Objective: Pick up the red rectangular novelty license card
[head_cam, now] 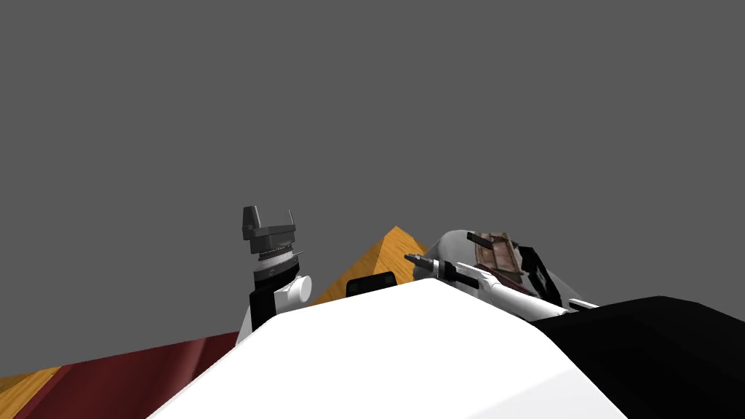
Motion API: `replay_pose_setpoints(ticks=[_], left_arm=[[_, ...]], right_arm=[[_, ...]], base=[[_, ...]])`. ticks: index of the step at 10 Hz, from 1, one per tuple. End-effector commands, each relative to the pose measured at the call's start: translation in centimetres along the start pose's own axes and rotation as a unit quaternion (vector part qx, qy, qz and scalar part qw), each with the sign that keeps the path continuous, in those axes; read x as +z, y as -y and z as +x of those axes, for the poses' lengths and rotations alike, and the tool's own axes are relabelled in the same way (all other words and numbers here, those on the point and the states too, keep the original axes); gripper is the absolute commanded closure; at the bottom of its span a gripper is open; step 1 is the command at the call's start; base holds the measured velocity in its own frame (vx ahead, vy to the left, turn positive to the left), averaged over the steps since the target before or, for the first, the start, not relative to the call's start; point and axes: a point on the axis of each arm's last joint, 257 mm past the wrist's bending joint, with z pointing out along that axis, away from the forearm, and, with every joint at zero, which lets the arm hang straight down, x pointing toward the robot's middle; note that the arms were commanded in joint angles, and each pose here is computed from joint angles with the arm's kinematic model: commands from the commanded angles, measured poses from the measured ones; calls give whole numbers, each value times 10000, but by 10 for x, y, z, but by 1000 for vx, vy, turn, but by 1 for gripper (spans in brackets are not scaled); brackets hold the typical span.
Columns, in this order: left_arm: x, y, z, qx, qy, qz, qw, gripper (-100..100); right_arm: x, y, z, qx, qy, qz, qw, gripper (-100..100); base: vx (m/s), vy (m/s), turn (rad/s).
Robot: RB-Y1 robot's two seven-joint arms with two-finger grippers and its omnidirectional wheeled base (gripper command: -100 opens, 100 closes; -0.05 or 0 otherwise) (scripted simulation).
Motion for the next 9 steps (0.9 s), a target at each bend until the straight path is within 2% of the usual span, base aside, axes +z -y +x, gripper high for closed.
replay_pose_setpoints(ticks=[1, 2, 3, 4, 5, 6, 7, 8, 9], left_arm=[[0, 0, 0, 0, 0, 0, 10000, 0], [0, 0, 0, 1, 0, 0, 10000, 0], [0, 0, 0, 0, 0, 0, 10000, 0], [0, 0, 0, 1, 0, 0, 10000, 0], [0, 0, 0, 0, 0, 0, 10000, 0], [0, 0, 0, 1, 0, 0, 10000, 0], [0, 0, 0, 0, 0, 0, 10000, 0], [0, 0, 0, 1, 0, 0, 10000, 0], [0, 0, 0, 1, 0, 0, 10000, 0]], right_arm=[[-18, 18, 9, -121, -292, 247, 9992, -100], [-36, 36, 25, -235, -640, 469, 9966, -100], [-41, 38, 22, -276, -671, 514, 9960, -100], [-63, 57, 36, -399, -1031, 750, 9910, -100], [-67, 58, 34, -424, -1049, 779, 9905, -100], [-91, 74, 46, -545, -1408, 992, 9835, -100], [-95, 77, 44, -562, -1423, 1040, 9827, -100], [-121, 92, 55, -661, -1773, 1262, 9738, -100], [-125, 94, 52, -688, -1792, 1295, 9728, -100]], base=[[50, -16, 124], [46, -23, 169], [31, -20, 88], [26, -14, 187], [22, -21, 81], [24, -26, 154], [22, -30, 95], [16, -38, 132], [10, -34, 72]])
